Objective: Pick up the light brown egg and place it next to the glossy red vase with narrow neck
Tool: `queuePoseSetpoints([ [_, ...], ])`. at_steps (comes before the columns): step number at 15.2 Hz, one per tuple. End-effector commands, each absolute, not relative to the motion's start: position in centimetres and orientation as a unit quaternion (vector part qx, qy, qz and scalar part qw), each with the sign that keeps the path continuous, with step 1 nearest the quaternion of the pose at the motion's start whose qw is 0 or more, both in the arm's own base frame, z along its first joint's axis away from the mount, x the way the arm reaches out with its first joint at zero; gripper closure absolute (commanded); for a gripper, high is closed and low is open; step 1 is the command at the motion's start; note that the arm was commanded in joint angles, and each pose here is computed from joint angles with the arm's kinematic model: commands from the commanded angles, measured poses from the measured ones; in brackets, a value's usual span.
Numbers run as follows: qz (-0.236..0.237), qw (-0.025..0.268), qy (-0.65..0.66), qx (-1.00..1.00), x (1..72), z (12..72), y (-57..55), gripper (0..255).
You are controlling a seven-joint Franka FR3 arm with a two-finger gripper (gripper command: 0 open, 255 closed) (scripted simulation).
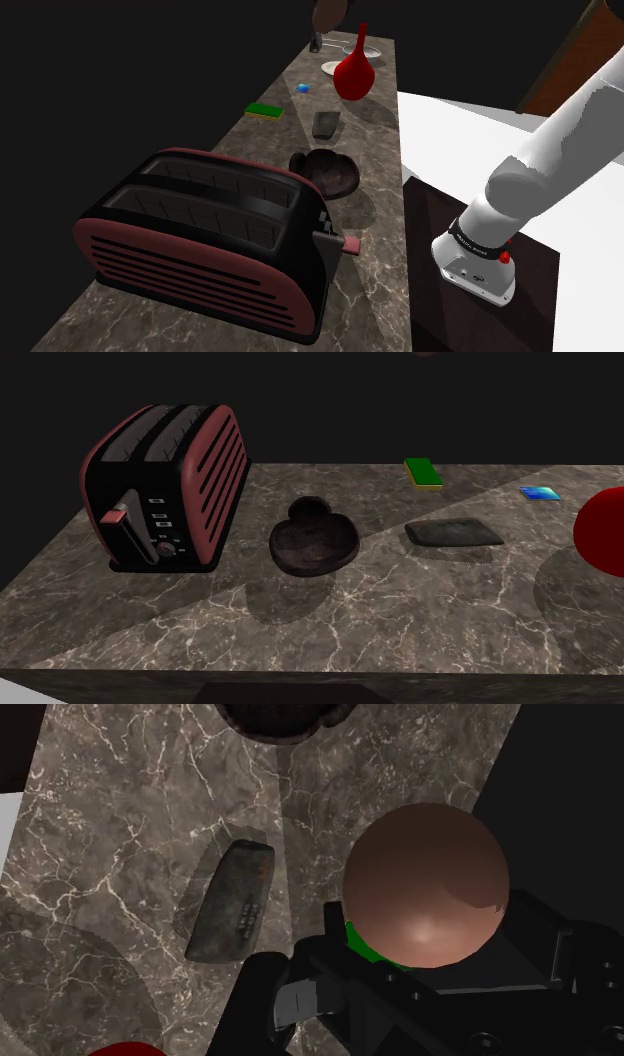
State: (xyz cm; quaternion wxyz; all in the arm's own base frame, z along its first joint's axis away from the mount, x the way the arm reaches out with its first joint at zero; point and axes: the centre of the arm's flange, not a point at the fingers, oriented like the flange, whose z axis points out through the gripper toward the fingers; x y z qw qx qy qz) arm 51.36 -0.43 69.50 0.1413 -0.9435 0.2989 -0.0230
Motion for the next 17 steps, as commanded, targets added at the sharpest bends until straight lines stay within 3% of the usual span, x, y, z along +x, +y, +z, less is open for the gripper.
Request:
queuePoseSetpoints([
  [1, -0.023, 0.142, 0.298, -0.944, 50.8, 69.3, -3.1, 255],
  [17, -0.023, 0.142, 0.298, -0.944, 47.0, 69.3, -23.8, 255],
])
